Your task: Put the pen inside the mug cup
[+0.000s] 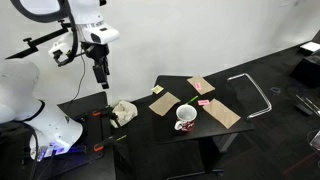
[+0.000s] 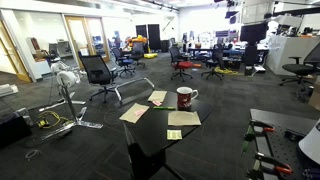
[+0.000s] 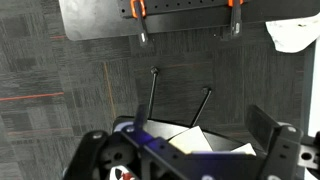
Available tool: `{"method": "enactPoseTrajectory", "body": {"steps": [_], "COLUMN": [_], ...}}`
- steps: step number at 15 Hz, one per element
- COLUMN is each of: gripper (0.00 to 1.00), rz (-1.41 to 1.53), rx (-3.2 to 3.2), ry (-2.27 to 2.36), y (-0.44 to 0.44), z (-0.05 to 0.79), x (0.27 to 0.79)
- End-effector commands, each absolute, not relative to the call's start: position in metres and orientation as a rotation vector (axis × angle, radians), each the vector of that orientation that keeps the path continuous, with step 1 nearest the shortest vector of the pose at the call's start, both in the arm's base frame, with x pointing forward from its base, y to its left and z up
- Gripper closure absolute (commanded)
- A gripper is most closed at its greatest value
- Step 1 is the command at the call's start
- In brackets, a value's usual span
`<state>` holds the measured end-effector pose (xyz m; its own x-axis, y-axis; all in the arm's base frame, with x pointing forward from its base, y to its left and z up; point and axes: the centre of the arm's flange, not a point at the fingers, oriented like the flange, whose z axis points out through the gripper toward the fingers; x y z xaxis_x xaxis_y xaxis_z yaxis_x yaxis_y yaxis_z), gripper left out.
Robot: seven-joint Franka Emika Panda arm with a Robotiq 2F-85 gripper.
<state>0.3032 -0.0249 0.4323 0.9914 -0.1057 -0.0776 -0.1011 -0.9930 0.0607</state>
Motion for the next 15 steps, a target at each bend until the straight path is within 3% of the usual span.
{"method": "enactPoseTrajectory", "body": {"steps": [1,11,15], "gripper": [0.00,0.00,0.00], "rz": [-0.125,-0.125,-0.032], "rx": [3.078,3.078,3.027], "ry": [-0.160,-0.160,-0.113], "y": [-0.025,-0.025,-0.023], "z": [0.432,0.432,0.456], "x": [0.303,0.303,0.337]}}
